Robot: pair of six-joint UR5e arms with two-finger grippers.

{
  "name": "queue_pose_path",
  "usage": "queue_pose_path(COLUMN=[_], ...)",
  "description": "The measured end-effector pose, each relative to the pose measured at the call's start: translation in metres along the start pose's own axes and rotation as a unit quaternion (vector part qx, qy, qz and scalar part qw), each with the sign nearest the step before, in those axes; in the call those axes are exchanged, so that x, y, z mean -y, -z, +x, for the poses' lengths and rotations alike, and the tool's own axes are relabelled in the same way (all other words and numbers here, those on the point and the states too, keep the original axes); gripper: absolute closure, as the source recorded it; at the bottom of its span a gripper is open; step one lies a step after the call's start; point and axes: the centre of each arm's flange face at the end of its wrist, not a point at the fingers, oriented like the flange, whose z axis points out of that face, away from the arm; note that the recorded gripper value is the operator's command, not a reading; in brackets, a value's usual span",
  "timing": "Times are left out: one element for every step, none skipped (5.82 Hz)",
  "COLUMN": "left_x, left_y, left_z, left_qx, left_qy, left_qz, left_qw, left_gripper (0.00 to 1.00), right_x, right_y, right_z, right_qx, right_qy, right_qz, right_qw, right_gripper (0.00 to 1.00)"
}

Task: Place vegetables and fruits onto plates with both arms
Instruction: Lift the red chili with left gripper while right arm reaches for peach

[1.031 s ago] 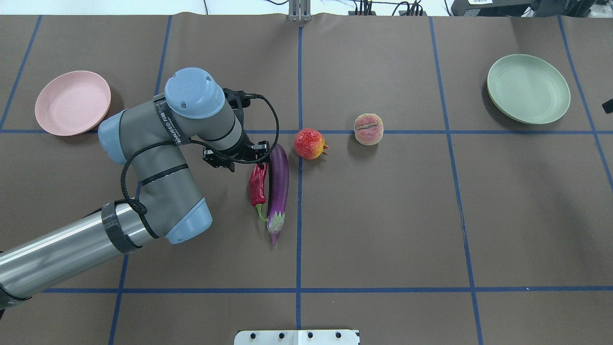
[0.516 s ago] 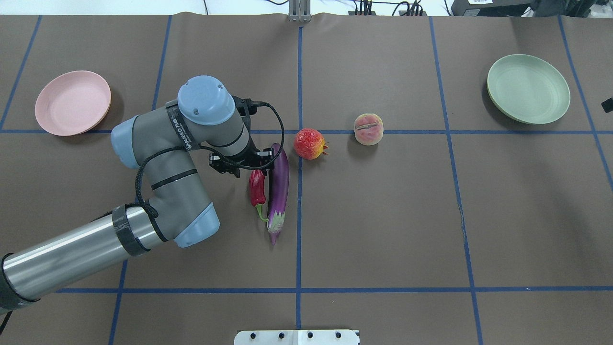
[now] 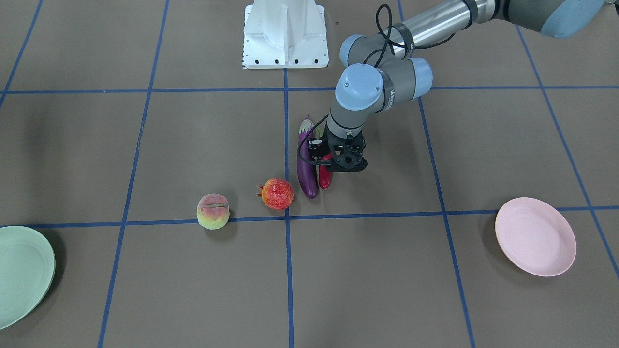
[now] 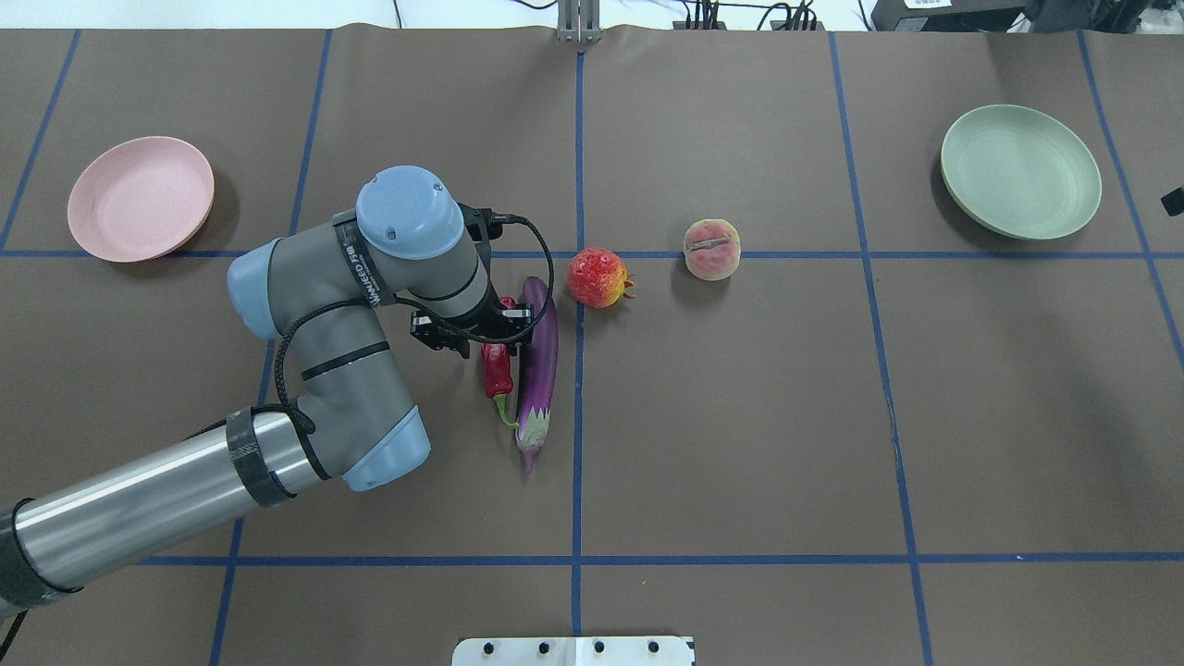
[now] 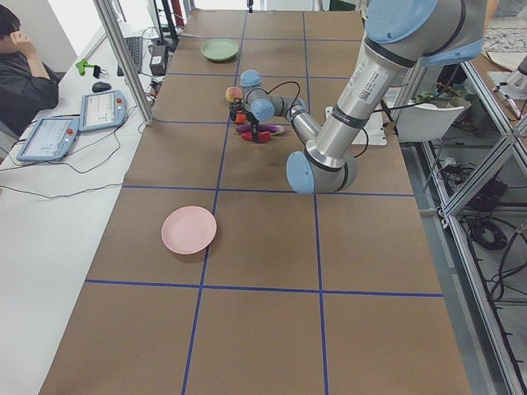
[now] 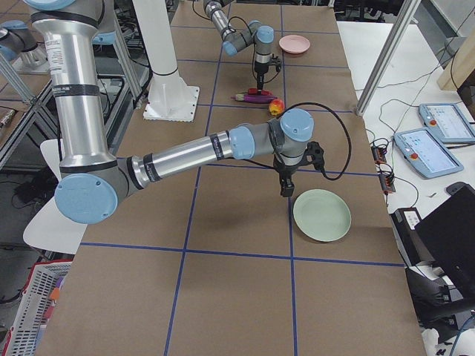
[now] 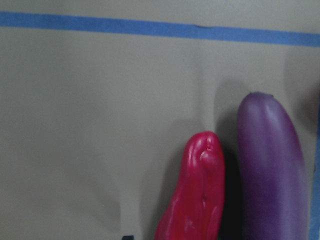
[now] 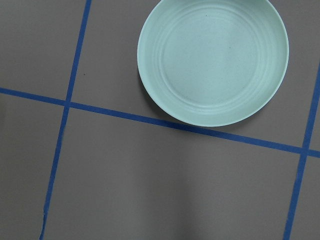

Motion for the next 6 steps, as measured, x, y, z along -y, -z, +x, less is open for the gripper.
queue_pose_path(left_x=[-0.003, -0.006, -0.007, -0.005, 0.007, 0.028], left_y=[-0.003, -0.004, -0.003, 0.001, 0.014, 0.033], left_z=[0.002, 0.003, 0.004, 0.002, -0.004, -0.015], left_qx=[0.001, 0.000, -0.001, -0.002, -0.005, -0.008], left_qy=[0.000, 0.000, 0.000, 0.013, 0.035, 0.053], left_qz=[-0.003, -0.005, -0.005, -0.002, 0.008, 0.023], left_qw=[1.0000, 1.0000, 1.0000, 0.9999, 0.9993, 0.9983], left_gripper=[0.66, 0.95, 1.00, 1.00, 1.00, 1.00], right_x=[0.001, 0.002, 0.007, 0.016, 0.025, 0.037], right_y=[0.000, 0.001, 0.003, 0.007, 0.011, 0.015], right_z=[0.000, -0.001, -0.007, -0.015, -0.023, -0.037], right_qx=[0.000, 0.000, 0.001, 0.002, 0.003, 0.006], right_qy=[0.000, 0.001, 0.006, 0.013, 0.018, 0.019], right_qz=[0.000, 0.001, 0.003, 0.007, 0.011, 0.015], right_qw=[1.0000, 1.0000, 1.0000, 0.9999, 0.9998, 0.9997], right_gripper=[0.00, 0.00, 0.00, 0.00, 0.00, 0.00])
